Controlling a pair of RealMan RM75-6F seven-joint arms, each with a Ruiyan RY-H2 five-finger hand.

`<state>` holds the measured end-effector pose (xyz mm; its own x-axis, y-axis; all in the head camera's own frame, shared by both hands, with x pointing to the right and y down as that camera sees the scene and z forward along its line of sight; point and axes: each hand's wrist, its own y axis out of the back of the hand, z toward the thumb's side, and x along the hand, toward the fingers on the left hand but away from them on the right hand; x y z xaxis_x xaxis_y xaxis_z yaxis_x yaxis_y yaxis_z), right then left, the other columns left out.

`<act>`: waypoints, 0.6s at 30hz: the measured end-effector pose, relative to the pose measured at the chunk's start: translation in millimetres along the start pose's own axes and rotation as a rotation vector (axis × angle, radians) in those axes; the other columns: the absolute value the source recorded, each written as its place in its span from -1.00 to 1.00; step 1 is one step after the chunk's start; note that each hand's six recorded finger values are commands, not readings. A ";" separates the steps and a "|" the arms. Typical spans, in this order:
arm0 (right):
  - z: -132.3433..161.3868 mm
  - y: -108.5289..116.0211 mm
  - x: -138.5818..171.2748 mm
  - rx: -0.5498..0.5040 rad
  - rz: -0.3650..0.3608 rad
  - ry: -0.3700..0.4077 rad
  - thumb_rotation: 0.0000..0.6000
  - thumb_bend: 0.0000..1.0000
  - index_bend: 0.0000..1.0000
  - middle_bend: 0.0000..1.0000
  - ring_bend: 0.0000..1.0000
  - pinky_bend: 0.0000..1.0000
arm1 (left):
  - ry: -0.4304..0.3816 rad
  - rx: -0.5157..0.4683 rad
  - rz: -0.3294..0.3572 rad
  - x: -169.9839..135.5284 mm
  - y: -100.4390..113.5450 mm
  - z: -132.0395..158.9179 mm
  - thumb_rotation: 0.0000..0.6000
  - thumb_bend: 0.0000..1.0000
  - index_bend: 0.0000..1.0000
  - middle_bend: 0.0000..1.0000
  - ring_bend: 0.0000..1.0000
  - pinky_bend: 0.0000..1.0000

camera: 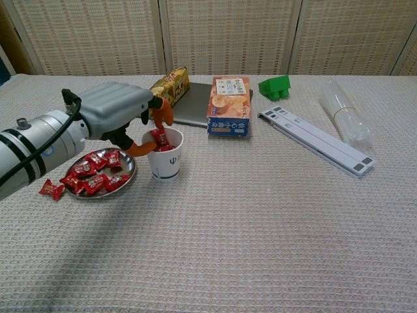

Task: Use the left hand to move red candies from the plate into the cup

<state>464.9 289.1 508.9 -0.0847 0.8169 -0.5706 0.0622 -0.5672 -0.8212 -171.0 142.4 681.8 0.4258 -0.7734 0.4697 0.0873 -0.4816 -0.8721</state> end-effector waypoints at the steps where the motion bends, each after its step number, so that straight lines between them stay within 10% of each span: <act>1: 0.0 0.1 0.2 0.000 -0.001 0.000 1.00 -0.91 -1.00 -1.00 -1.00 -1.00 | -0.007 0.000 0.003 -1.2 0.4 1.9 1.00 -0.24 -0.40 -0.34 -0.28 1.00; 18: 4.8 -1.7 5.1 0.003 0.006 0.027 1.00 -0.91 -1.00 -1.00 -1.00 -1.00 | 0.074 -0.065 -0.009 -67.8 -7.2 -49.2 1.00 -0.25 -0.53 -0.38 -0.30 1.00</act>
<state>459.6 293.8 507.4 -0.0572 0.8162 -0.5749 0.0601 -0.5720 -0.8181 -244.9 178.0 663.0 0.3577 -0.7960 0.4883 0.0314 -0.5124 -0.8582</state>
